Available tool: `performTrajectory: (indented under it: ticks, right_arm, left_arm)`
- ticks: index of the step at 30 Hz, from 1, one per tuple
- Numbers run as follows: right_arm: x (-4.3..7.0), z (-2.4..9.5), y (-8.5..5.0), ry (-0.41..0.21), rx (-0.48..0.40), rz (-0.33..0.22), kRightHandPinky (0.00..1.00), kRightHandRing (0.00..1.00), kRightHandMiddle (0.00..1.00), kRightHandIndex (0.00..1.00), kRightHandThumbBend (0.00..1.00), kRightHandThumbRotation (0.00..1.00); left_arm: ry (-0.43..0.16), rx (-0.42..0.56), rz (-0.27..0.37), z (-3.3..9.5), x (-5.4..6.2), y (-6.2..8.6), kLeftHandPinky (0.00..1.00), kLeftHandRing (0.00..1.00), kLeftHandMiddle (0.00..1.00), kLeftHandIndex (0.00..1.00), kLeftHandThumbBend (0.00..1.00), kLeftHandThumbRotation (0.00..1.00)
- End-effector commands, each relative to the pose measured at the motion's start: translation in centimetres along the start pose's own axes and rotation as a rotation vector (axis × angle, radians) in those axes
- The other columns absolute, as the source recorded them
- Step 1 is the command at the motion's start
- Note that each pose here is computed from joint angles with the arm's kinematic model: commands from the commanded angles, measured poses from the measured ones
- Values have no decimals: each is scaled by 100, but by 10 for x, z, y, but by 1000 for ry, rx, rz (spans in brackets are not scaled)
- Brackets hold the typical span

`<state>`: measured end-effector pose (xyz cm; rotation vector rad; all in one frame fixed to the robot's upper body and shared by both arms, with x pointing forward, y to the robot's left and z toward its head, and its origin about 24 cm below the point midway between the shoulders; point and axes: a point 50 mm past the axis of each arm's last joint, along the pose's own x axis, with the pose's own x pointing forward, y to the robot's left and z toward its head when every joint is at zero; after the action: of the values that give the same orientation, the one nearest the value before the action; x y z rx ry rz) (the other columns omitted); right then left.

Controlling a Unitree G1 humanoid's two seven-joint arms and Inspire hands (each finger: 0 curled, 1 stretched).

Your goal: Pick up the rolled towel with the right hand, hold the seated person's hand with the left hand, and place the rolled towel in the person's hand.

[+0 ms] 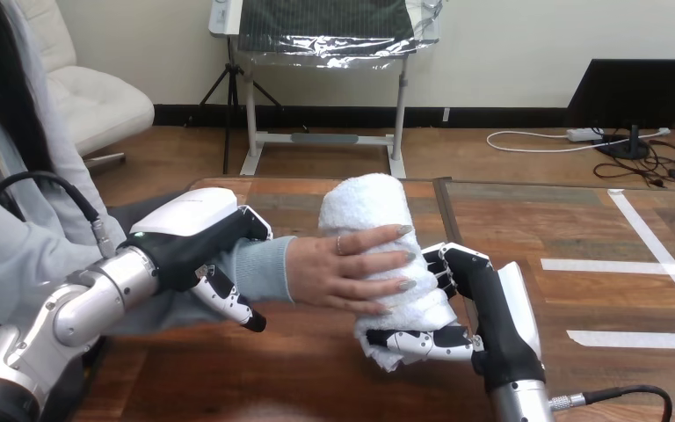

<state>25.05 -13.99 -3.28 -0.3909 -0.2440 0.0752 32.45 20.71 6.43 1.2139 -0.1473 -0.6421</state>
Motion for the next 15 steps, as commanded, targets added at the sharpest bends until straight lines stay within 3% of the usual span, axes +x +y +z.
performTrajectory:
  ticks: [1, 15]
  right_arm:
    - [21, 32, 32, -187, 27, 168, 30, 36, 45, 45, 80, 0]
    - [24, 31, 30, -165, 26, 152, 30, 36, 44, 44, 80, 0]
  left_arm:
    - [-262, 97, 230, 58, 28, 71, 27, 32, 39, 40, 84, 0]
    - [-248, 95, 236, 53, 24, 68, 29, 35, 41, 42, 84, 0]
